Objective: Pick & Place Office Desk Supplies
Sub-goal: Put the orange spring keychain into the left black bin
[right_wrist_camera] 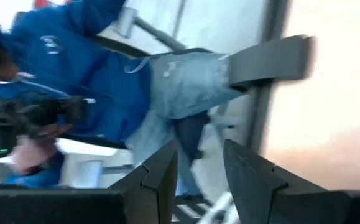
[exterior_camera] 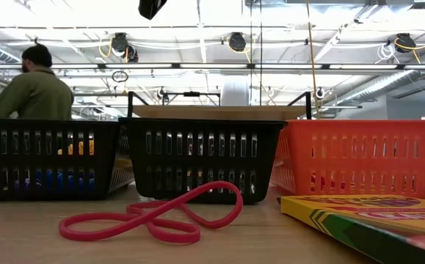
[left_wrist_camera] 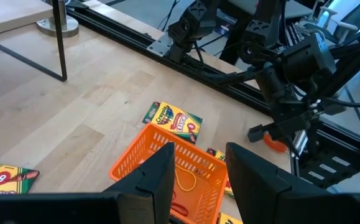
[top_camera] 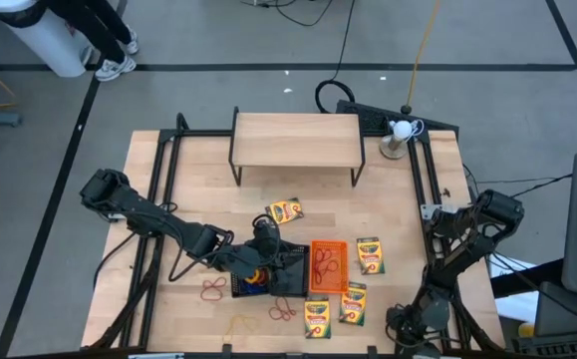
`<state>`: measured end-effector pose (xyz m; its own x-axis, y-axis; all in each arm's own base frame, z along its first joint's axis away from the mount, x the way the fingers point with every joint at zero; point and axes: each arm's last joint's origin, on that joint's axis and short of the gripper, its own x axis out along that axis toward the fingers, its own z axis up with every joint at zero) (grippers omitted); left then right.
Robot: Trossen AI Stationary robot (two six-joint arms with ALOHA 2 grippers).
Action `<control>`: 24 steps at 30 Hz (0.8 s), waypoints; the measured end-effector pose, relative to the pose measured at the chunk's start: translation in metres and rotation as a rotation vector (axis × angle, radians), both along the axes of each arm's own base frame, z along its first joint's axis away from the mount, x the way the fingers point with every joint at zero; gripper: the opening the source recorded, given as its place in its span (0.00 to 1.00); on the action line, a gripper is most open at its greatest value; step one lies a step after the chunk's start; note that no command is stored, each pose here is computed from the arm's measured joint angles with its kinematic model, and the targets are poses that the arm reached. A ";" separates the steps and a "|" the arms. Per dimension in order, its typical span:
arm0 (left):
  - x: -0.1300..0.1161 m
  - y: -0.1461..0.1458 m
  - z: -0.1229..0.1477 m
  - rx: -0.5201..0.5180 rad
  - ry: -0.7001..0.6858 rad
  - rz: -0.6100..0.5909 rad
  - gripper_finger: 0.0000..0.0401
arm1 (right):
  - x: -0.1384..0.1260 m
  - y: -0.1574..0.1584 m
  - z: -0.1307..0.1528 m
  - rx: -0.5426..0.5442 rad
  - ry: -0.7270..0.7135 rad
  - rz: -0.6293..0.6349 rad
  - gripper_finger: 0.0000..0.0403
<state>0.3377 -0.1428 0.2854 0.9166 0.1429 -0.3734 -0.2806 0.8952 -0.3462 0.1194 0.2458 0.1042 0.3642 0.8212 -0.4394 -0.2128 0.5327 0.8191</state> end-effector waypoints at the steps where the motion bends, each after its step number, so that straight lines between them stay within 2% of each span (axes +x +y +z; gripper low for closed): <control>1: 0.000 0.000 0.000 0.000 0.000 0.000 0.36 | 0.000 0.000 0.001 0.000 0.005 -0.002 0.29; 4: 0.000 0.000 0.000 0.001 0.000 0.000 0.36 | -0.002 -0.004 0.005 -0.018 0.051 0.005 0.29; 12: 0.000 0.000 0.000 0.018 0.004 -0.008 0.36 | -0.010 -0.023 0.017 -0.191 0.109 -0.049 0.29; 19: 0.000 0.001 0.000 0.024 0.004 -0.008 0.36 | -0.014 -0.032 0.029 -0.234 0.089 -0.022 0.29; 24: 0.000 0.001 0.000 0.023 0.004 -0.007 0.36 | -0.017 -0.041 0.034 -0.304 0.059 0.015 0.29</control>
<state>0.3380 -0.1420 0.2854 0.9160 0.1452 -0.3740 -0.2758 0.9049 -0.3242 0.1020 0.2053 0.1381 0.3195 0.6537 -0.6860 -0.1797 0.7526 0.6335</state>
